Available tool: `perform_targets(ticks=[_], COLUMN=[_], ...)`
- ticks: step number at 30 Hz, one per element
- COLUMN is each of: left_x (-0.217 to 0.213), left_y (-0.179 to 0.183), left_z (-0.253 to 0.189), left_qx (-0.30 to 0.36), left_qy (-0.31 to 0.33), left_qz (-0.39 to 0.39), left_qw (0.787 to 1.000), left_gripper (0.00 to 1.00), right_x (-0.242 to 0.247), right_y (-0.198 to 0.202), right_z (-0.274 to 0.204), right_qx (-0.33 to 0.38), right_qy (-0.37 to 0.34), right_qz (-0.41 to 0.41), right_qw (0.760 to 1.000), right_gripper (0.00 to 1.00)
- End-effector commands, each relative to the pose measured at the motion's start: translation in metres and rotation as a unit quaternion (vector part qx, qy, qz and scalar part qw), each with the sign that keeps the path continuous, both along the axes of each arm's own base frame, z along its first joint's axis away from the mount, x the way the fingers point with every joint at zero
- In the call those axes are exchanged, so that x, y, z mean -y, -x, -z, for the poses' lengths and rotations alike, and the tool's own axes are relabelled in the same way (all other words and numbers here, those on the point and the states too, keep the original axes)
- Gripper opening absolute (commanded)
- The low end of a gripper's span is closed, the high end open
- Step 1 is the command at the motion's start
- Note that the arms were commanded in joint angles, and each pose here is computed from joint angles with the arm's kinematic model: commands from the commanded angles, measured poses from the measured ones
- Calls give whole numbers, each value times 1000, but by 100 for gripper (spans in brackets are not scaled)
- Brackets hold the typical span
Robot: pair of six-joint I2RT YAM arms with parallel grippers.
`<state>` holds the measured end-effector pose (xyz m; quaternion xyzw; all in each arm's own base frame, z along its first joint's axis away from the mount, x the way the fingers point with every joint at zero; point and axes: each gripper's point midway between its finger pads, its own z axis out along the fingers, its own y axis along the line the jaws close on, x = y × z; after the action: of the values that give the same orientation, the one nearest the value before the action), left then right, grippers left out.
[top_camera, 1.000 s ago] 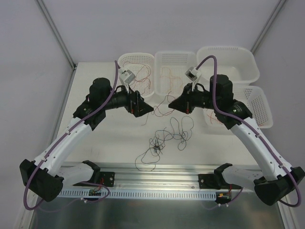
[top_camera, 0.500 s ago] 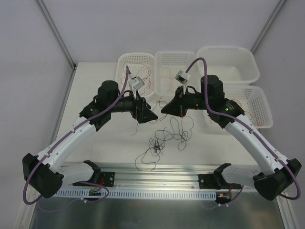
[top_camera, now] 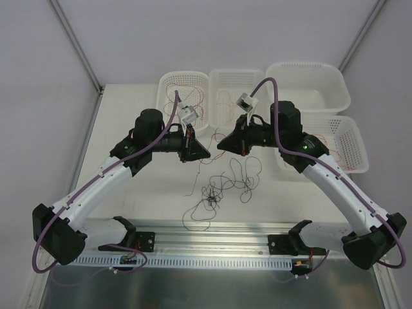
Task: Untangle the cables
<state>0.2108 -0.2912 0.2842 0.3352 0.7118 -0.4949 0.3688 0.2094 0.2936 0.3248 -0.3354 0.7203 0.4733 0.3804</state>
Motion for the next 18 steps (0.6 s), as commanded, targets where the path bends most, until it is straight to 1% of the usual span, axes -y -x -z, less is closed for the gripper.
perform_targets(ticks=[1,2,4,5,7,8,10,11,13,14,16,17,18], left_x=[1,1,0,-1,-5,-7,-15,-20,-29,-33,-44,-49,-55], left_y=[9,8,4,2,-9,-15,-32,-42,-62,-73,-97,-109,-119], left_z=[-8,-9,-11,-14,-14,-21,-23,-33,-38,-52,-59,-79,-86], left_qx=[23,25,33,39,47,59,60,73,79,94,103,124,132], left_qy=[12,12,10,10,1,-1,-11,-13,-21,-19,-26,-21,-20], left_qz=[22,19,8,3,-28,-40,-72,-91,-118,-138,-170,-192,-209], left_qw=[999,999,999,999,998,997,996,993,990,986,980,973,969], left_gripper=[0,0,0,0,0,0,0,0,0,0,0,0,0], right_x=[-1,-1,1,3,7,12,21,27,38,44,55,60,64], right_y=[-8,-9,-10,-9,-10,-7,-8,-6,-3,-1,4,7,8], right_z=[-16,-17,-14,-11,-10,-8,-6,-3,-7,-3,-3,0,4], right_qx=[40,41,37,33,41,35,45,41,57,53,64,59,58], right_qy=[-15,-15,-10,-5,4,15,32,43,51,61,69,76,82], right_qz=[12,14,22,24,34,38,59,65,87,93,110,113,121], right_qw=[999,999,999,999,999,999,997,996,993,992,990,989,988], right_gripper=[1,1,11,24,32,43,57,67,74,79,83,86,88])
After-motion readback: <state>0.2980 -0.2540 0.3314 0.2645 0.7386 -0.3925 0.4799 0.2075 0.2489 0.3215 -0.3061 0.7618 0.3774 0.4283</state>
